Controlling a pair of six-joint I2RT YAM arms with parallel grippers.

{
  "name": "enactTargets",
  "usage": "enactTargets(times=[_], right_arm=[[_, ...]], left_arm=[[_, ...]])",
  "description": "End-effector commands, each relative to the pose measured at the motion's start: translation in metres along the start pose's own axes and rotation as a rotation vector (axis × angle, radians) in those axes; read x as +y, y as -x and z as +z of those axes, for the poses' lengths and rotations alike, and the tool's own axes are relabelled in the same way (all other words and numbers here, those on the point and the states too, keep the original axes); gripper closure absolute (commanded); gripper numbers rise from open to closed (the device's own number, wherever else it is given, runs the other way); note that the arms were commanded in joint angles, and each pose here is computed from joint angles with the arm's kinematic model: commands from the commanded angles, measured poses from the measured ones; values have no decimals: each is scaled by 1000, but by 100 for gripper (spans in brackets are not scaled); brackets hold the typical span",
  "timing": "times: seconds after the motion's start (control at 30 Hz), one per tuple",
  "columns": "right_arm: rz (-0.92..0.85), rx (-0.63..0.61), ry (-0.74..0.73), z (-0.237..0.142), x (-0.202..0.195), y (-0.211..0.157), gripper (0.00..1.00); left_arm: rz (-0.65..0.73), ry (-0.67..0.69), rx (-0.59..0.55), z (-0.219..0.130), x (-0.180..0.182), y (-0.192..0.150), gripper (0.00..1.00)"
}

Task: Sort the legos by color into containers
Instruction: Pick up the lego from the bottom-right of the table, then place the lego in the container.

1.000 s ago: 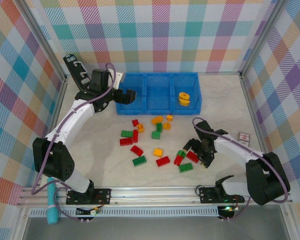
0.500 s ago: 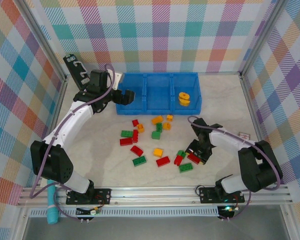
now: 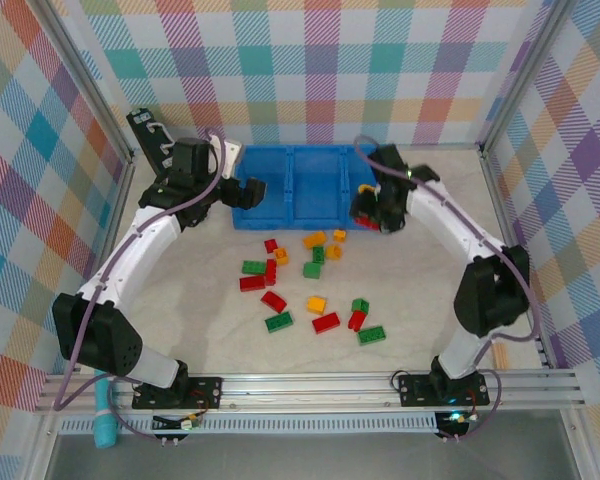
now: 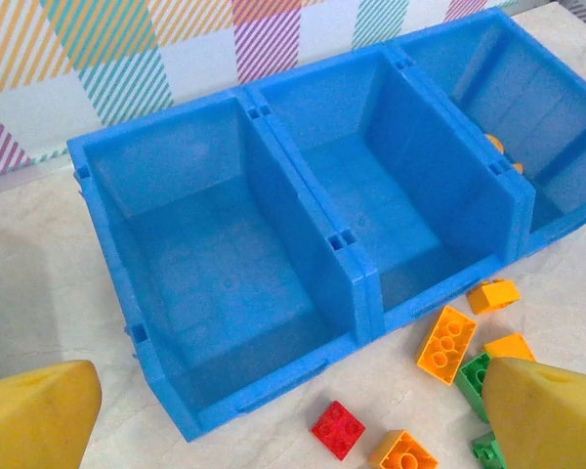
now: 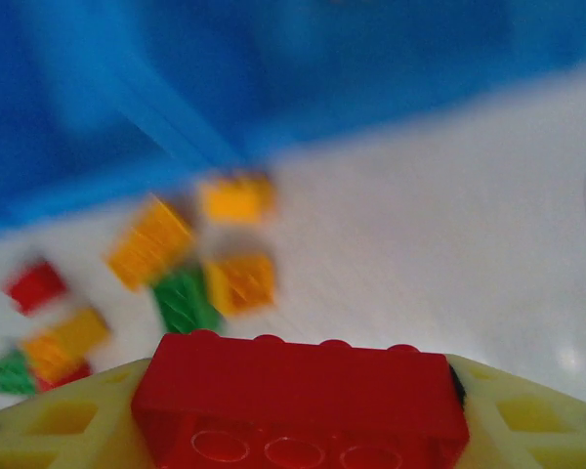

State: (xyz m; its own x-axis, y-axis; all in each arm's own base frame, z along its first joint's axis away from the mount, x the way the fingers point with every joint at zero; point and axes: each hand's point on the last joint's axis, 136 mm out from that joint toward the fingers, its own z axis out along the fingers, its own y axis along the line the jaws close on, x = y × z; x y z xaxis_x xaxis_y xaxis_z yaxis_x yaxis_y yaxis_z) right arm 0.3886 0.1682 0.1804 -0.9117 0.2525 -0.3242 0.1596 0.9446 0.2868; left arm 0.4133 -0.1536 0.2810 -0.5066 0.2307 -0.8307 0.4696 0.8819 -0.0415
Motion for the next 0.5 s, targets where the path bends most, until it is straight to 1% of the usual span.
enactTargets(times=[0.0, 0.13, 0.23, 0.33, 0.47], right_arm=[[-189, -15, -50, 4, 9, 34, 53], [-276, -137, 25, 14, 53, 91, 53], [-330, -248, 87, 21, 81, 124, 53], [-383, -327, 125, 29, 105, 145, 53], [-472, -398, 122, 39, 126, 157, 52]], left_arm=[[38, -5, -5, -12, -4, -1, 0], [47, 3, -8, -17, -2, -1, 0], [58, 10, -11, -18, 0, -3, 0], [67, 23, -7, -18, 3, -4, 0], [72, 28, -8, -19, 4, -4, 0]])
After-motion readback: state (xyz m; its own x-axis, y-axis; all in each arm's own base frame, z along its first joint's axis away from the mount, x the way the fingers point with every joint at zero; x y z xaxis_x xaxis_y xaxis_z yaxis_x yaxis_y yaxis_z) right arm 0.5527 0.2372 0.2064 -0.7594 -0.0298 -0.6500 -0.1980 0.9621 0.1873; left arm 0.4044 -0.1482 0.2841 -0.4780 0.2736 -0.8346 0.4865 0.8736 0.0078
